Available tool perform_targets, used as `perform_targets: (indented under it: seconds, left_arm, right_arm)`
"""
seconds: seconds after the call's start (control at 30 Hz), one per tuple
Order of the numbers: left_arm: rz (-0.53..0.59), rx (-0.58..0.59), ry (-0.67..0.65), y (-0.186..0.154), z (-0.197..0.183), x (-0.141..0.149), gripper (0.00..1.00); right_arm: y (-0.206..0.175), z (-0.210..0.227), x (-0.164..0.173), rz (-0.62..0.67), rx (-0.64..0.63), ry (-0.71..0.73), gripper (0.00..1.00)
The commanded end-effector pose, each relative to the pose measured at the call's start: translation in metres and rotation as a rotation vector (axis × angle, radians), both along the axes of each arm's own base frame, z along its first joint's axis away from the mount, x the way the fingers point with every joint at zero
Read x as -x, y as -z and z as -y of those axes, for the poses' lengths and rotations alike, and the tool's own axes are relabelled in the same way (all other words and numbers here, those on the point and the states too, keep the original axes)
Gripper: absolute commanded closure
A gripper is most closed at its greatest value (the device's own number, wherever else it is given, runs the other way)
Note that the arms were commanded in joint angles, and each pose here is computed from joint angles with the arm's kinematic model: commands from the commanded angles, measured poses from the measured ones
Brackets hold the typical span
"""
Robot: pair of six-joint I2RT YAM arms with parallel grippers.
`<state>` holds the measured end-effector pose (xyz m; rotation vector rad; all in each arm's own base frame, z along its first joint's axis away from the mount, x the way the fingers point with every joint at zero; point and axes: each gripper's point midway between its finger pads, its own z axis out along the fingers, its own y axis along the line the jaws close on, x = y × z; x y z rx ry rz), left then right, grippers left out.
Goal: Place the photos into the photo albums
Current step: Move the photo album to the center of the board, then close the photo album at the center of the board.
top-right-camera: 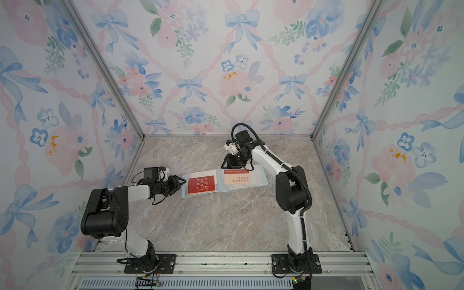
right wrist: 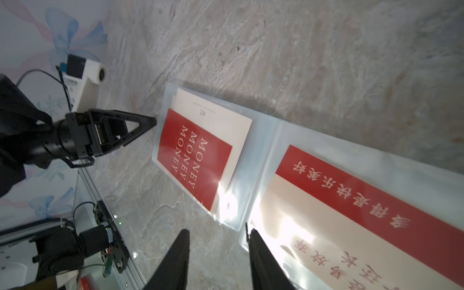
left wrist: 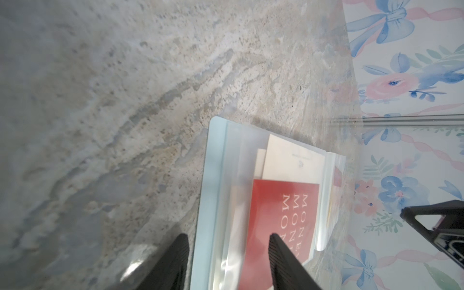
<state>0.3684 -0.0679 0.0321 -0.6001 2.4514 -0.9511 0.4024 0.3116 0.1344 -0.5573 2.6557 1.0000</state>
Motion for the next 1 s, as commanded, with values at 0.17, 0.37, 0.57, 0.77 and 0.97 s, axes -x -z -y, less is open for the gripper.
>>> perform_targets:
  seconds: [0.17,0.37,0.57,0.77,0.97]
  left_arm:
    - [-0.241,-0.055,-0.041,0.051,-0.006,0.047,0.45]
    - [-0.150,-0.058,-0.050,0.035,-0.007,0.037,0.45]
    - [-0.099,-0.037,-0.050,0.030,-0.005,0.036,0.45]
    - [-0.048,-0.016,-0.064,0.026,-0.003,0.038,0.45]
    - [-0.020,-0.011,-0.063,0.023,-0.002,0.044,0.45]
  right_arm:
    - [0.018,-0.066,0.046,-0.137,-0.313,0.240,0.47]
    - [0.052,-0.084,0.060,-0.173,-0.309,0.394,0.47]
    - [0.072,-0.098,0.082,-0.179,-0.336,0.519,0.47]
    - [0.085,-0.107,0.094,-0.161,-0.348,0.566,0.47]
    - [0.107,-0.104,0.105,-0.152,-0.342,0.643,0.47]
